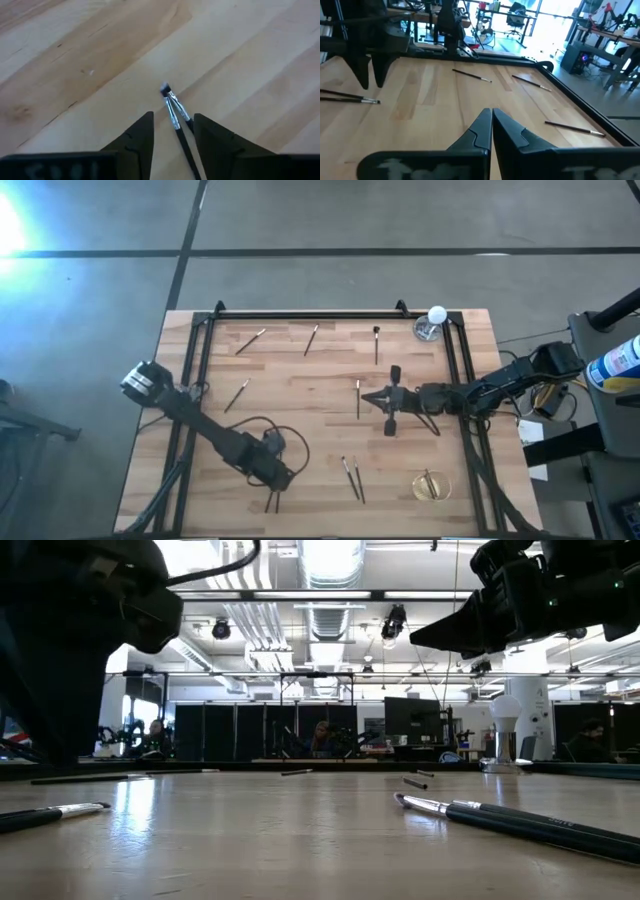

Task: Pick & Place Makeup Brushes
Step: Put the eyeshadow brush into the makeup brush holder

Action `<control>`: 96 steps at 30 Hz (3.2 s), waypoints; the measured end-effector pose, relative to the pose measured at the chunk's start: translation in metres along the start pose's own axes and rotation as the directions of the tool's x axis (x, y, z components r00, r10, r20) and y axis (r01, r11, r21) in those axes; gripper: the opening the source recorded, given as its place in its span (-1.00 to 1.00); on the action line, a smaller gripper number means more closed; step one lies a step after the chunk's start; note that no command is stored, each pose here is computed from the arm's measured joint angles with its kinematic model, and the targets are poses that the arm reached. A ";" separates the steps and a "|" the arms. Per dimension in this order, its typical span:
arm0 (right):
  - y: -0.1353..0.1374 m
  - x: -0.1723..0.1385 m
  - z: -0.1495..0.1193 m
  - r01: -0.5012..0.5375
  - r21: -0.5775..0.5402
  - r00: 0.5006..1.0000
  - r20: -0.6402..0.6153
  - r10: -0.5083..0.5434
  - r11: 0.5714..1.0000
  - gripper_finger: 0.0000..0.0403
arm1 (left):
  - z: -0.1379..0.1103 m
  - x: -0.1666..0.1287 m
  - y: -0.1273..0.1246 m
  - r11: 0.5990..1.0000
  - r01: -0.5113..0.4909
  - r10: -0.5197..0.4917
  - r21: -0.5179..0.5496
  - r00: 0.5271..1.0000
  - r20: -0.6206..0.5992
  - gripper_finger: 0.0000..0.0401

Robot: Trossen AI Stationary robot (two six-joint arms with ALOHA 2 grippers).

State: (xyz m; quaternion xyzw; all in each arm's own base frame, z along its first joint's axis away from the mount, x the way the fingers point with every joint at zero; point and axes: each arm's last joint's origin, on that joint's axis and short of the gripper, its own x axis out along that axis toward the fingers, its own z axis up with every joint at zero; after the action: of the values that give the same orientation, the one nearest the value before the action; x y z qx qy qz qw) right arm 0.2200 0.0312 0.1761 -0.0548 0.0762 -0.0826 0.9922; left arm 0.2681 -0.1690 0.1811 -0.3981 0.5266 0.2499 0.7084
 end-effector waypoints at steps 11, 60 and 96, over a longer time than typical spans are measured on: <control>0.000 -0.001 -0.001 0.000 -0.002 1.000 0.002 0.000 1.000 -0.96 | -0.003 0.020 -0.015 0.990 -0.140 0.138 -0.029 0.988 -0.066 -0.35; 0.000 -0.001 -0.002 0.000 -0.002 1.000 0.002 0.000 1.000 -0.96 | 0.002 0.035 0.016 0.962 -0.229 0.237 -0.150 0.971 0.038 -0.98; -0.002 -0.001 -0.002 0.011 0.101 1.000 -0.004 -0.010 0.995 -0.96 | 0.111 0.000 0.073 0.947 0.232 -0.320 0.223 0.749 0.580 -1.00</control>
State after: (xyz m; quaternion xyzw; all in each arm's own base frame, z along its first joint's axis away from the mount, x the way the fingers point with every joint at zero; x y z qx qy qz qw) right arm 0.2186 0.0293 0.1743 -0.0049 0.0732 -0.0916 0.9931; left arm 0.2727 -0.0365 0.1730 -0.3205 0.2212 0.2203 0.8943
